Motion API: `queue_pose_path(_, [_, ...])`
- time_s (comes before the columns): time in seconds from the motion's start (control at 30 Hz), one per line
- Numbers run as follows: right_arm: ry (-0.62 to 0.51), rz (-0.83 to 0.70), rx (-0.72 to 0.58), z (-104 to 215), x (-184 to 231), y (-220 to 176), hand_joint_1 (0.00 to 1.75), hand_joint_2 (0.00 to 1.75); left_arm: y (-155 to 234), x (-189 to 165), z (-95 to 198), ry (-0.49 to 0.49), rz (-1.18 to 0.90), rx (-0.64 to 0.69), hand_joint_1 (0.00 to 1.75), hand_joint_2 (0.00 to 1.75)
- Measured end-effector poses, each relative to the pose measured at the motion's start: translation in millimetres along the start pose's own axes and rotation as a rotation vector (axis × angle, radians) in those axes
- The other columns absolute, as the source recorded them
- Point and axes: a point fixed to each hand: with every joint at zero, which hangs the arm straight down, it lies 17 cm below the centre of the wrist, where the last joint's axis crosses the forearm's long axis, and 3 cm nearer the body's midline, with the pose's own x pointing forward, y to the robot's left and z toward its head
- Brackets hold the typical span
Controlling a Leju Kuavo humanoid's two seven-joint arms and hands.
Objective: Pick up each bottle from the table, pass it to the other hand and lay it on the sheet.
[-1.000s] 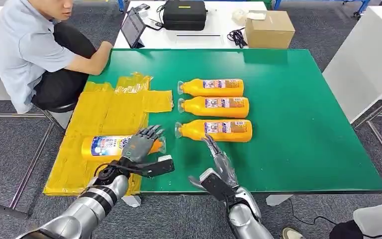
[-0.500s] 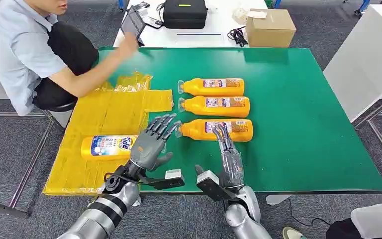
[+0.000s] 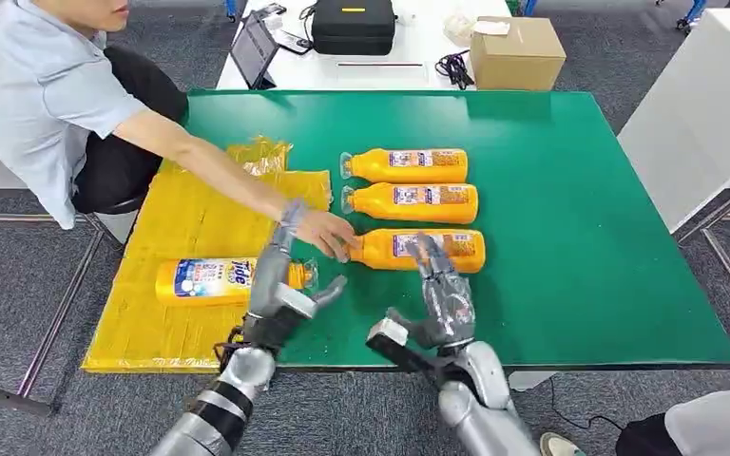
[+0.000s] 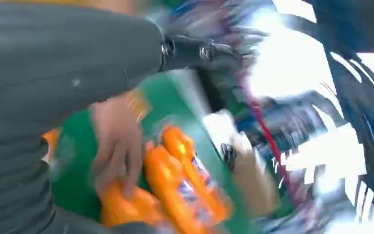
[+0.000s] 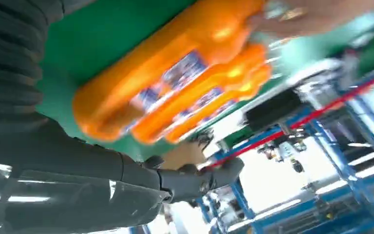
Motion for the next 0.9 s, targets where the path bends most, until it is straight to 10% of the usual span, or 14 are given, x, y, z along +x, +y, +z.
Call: queue_pose_path(0.9, [0.160, 0.157, 0.254, -22, -112, 6, 0.00, 1.75, -63, 49, 41, -0.042, 0.126, -0.125, 0.00, 1.75])
